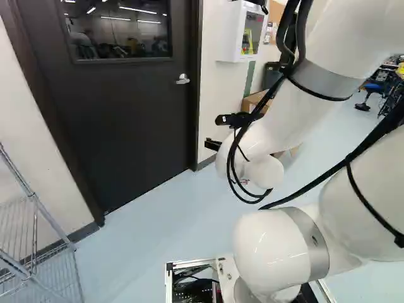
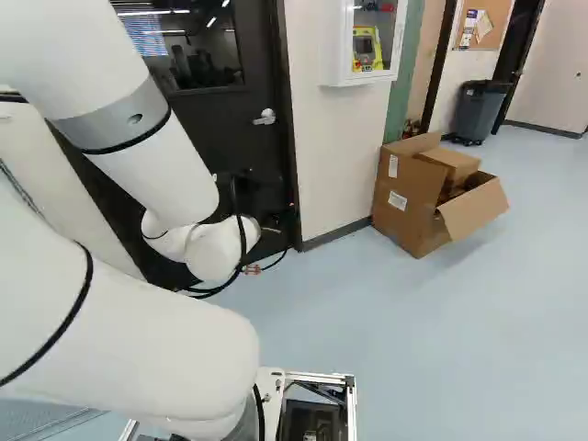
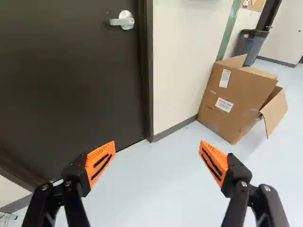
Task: Open the door and move inside
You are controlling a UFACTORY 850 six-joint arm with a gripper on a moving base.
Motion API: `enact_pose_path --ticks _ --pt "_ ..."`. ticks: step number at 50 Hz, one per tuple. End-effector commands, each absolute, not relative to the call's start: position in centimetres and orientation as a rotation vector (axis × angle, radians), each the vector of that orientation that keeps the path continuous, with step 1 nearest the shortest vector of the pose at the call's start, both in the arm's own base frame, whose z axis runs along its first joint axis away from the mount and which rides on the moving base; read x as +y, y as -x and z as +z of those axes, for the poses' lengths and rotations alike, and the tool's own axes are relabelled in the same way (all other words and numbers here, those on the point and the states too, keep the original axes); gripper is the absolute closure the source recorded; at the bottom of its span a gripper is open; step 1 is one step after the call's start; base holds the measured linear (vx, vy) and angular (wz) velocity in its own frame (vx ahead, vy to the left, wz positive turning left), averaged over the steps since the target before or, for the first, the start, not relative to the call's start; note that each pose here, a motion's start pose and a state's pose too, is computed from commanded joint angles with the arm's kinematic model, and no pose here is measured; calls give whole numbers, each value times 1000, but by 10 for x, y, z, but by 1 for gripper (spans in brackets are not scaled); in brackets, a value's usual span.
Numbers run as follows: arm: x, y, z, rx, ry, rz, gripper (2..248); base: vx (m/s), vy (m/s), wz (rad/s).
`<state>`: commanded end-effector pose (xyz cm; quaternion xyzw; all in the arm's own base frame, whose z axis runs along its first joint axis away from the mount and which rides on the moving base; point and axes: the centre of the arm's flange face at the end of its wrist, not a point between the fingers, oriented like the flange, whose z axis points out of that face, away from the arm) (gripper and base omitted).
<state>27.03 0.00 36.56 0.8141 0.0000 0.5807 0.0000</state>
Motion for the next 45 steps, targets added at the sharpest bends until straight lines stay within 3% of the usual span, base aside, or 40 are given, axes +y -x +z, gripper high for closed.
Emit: enact_pose_path --ticks 45 --pt "0 -270 366 0 -2558 1824 3 191 -6 248"
